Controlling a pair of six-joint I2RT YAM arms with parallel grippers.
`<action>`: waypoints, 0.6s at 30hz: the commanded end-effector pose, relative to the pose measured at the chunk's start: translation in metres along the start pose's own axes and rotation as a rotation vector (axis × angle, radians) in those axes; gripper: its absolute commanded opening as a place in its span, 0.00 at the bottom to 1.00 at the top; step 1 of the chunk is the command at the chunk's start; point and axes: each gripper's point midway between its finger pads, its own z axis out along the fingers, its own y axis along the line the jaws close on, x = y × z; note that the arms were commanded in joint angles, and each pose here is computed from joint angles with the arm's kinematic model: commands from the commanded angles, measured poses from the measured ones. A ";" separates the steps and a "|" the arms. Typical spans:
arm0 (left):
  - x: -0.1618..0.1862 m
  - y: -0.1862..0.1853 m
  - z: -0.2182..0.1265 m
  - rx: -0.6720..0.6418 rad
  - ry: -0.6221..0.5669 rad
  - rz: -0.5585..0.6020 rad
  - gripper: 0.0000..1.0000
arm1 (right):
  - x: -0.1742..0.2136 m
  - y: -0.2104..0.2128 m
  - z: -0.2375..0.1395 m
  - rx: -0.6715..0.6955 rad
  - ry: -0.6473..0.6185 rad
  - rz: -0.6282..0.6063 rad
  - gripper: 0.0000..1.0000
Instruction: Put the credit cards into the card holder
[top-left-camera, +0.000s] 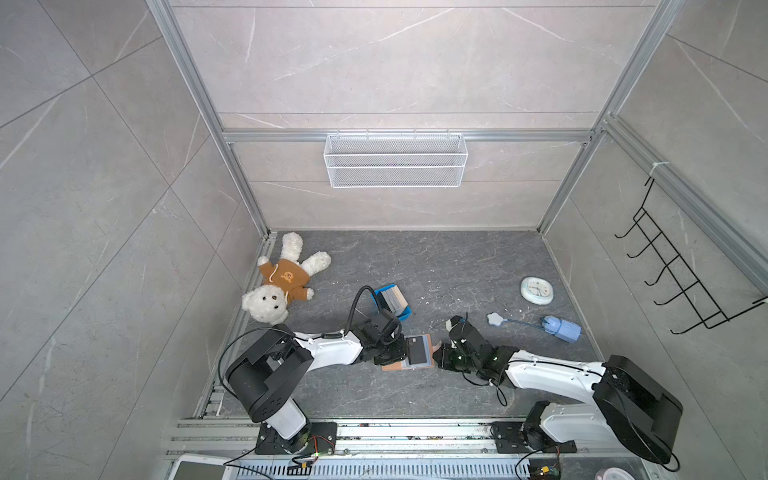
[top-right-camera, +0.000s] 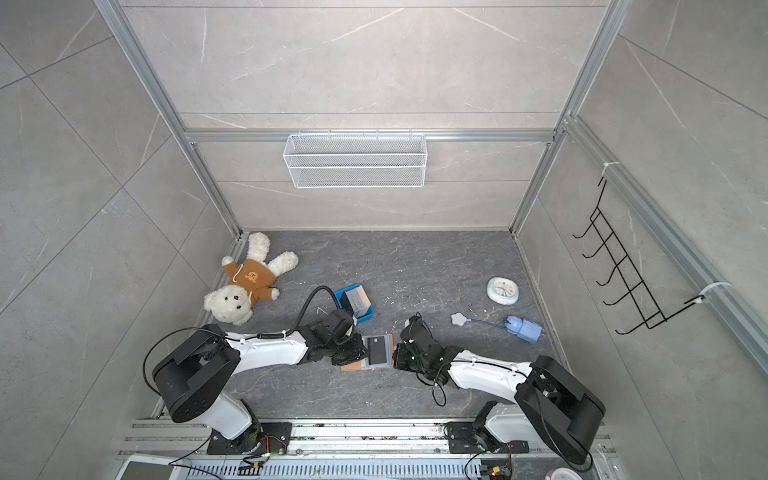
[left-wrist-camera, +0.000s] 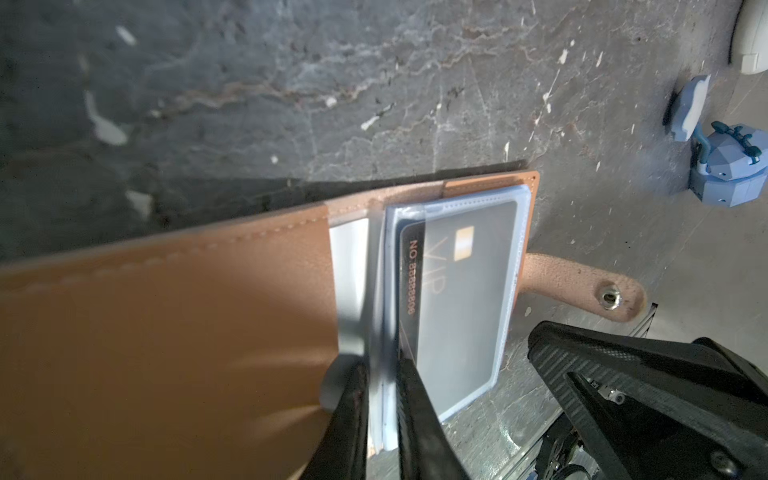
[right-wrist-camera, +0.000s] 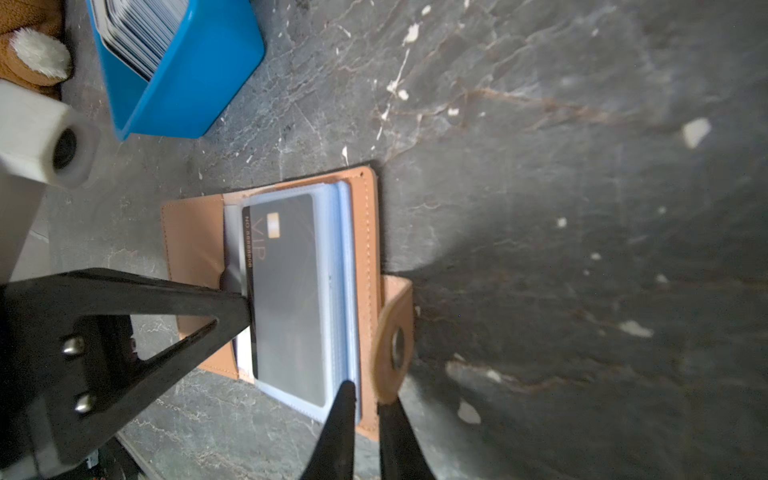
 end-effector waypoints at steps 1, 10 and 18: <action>0.003 0.004 0.004 -0.029 0.023 0.022 0.18 | -0.007 0.019 0.001 -0.061 -0.014 0.007 0.19; 0.008 0.014 0.008 -0.070 0.042 0.000 0.14 | -0.005 0.026 0.009 -0.097 0.004 0.014 0.27; 0.011 0.019 0.012 -0.086 0.059 -0.011 0.11 | -0.006 0.031 0.008 -0.122 0.005 0.006 0.26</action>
